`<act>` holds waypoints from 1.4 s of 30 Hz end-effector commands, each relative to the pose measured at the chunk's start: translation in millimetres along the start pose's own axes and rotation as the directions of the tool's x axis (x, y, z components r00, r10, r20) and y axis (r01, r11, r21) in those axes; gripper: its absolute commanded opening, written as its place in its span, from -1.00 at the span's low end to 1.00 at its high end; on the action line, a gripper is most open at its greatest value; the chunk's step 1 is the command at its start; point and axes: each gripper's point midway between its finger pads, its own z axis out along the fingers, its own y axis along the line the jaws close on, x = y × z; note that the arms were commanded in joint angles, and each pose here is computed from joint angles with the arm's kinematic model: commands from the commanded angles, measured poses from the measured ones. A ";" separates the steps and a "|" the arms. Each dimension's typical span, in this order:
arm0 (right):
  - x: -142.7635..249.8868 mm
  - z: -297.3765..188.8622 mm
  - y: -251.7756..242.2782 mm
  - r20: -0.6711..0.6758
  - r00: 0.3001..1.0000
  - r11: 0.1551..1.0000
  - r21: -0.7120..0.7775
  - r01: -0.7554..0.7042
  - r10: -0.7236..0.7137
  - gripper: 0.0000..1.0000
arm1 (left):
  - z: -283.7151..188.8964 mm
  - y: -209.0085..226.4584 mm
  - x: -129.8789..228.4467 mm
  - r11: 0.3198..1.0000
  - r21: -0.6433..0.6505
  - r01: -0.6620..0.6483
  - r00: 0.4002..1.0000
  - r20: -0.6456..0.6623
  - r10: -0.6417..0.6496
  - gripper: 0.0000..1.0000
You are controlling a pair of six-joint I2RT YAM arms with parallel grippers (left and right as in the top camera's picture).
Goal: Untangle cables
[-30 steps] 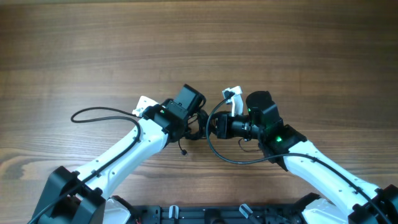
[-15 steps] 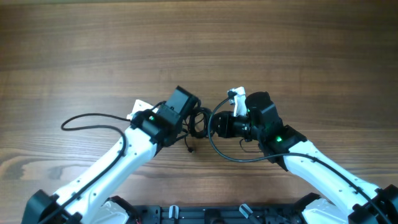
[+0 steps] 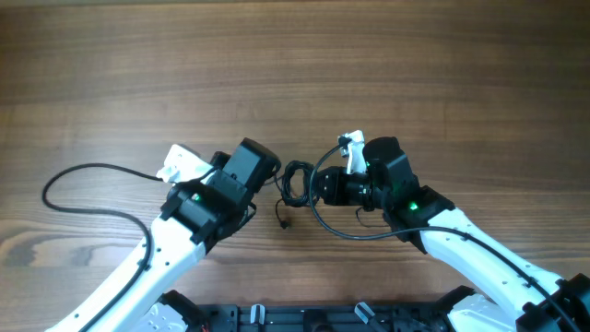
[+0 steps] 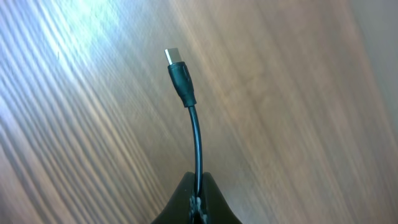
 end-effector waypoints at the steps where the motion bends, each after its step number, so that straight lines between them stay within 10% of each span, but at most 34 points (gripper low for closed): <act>1: -2.3 1.1 0.9 0.008 1.000 1.000 0.002 -0.010 0.010 -0.90 | -6.1 -6.0 -19.3 0.995 0.025 -0.093 0.989 0.117 0.090 -0.93; 11: -0.9 1.0 3.9 -0.002 1.000 1.000 -0.014 -0.010 0.010 -0.91 | 27.8 -25.1 71.3 0.945 0.018 -0.327 0.941 0.096 0.324 -0.92; 24: 26.2 -12.0 62.5 -0.152 0.977 0.936 -0.342 0.089 -0.148 -0.91 | 67.1 -7.3 20.3 0.963 -0.151 -0.224 0.947 0.200 0.252 -0.92; 38: -6.7 5.4 49.2 0.046 0.998 0.985 -0.161 0.055 -0.048 -0.91 | 46.8 -17.8 82.3 0.938 -0.033 -0.345 0.935 0.073 0.347 -0.91; 40: -12.2 5.3 48.1 0.072 0.997 0.988 -0.150 0.044 -0.033 -0.91 | 45.5 -17.2 76.0 0.936 -0.043 -0.348 0.931 0.098 0.351 -0.50; 42: -13.0 5.6 45.8 0.077 0.997 0.990 -0.139 0.040 -0.029 -0.91 | 36.8 -19.0 62.9 0.937 -0.040 -0.348 0.926 0.142 0.350 0.33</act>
